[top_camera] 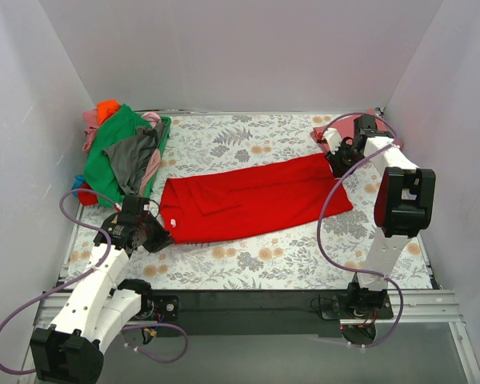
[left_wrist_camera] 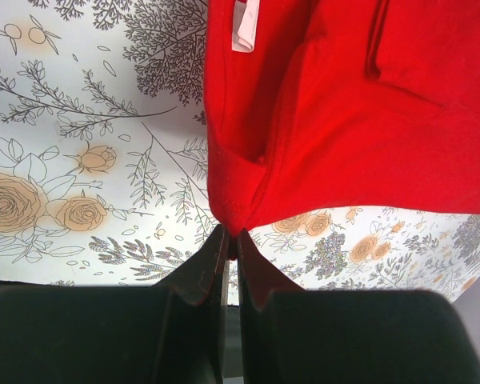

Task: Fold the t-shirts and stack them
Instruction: Fold the tshirt

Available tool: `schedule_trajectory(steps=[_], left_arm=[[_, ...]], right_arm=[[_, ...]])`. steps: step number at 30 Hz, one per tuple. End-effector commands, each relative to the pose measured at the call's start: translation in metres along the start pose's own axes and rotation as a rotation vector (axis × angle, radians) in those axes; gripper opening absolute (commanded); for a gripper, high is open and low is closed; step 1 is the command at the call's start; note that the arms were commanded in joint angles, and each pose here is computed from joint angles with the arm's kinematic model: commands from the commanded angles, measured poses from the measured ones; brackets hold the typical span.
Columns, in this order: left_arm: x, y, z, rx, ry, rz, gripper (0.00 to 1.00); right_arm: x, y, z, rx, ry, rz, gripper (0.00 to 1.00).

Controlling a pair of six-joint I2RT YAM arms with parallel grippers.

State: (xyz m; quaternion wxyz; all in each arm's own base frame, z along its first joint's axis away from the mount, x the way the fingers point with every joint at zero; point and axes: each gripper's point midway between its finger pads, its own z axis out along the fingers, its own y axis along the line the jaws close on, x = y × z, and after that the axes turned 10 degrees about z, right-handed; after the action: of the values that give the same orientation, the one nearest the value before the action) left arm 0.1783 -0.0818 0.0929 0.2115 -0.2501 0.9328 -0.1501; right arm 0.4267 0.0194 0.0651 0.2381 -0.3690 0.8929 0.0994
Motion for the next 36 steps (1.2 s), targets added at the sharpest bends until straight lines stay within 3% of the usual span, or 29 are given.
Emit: schedule_trajectory(steps=[1, 6, 20, 23, 24, 26, 29, 36], left_arm=[[-0.009, -0.003, -0.006, 0.006, -0.037, -0.001, 0.00], [-0.009, -0.003, -0.007, 0.008, -0.039, -0.001, 0.00], [-0.008, -0.004, -0.010, 0.007, -0.032, -0.006, 0.00], [-0.013, -0.010, -0.022, 0.026, -0.054, -0.004, 0.23], [-0.015, -0.010, -0.026, 0.023, -0.067, -0.004, 0.44], [-0.025, -0.016, -0.041, 0.041, -0.115, -0.001, 0.59], [-0.038, -0.023, -0.053, 0.062, -0.172, 0.020, 0.69], [-0.051, -0.062, -0.057, 0.232, -0.189, 0.091, 0.70]], right_arm=[[-0.029, -0.006, -0.020, 0.054, -0.088, 0.050, 0.34], [-0.027, 0.013, -0.030, 0.040, -0.110, 0.169, 0.36], [0.070, 0.031, -0.018, 0.013, -0.011, 0.502, 0.41], [0.077, 0.033, -0.014, -0.010, -0.008, 0.528, 0.41], [0.077, 0.033, -0.013, -0.017, -0.011, 0.535, 0.41], [0.080, 0.033, -0.013, -0.029, -0.014, 0.555, 0.42], [0.085, 0.035, -0.011, -0.046, -0.012, 0.572, 0.42], [0.098, 0.044, 0.002, -0.093, 0.037, 0.603, 0.42]])
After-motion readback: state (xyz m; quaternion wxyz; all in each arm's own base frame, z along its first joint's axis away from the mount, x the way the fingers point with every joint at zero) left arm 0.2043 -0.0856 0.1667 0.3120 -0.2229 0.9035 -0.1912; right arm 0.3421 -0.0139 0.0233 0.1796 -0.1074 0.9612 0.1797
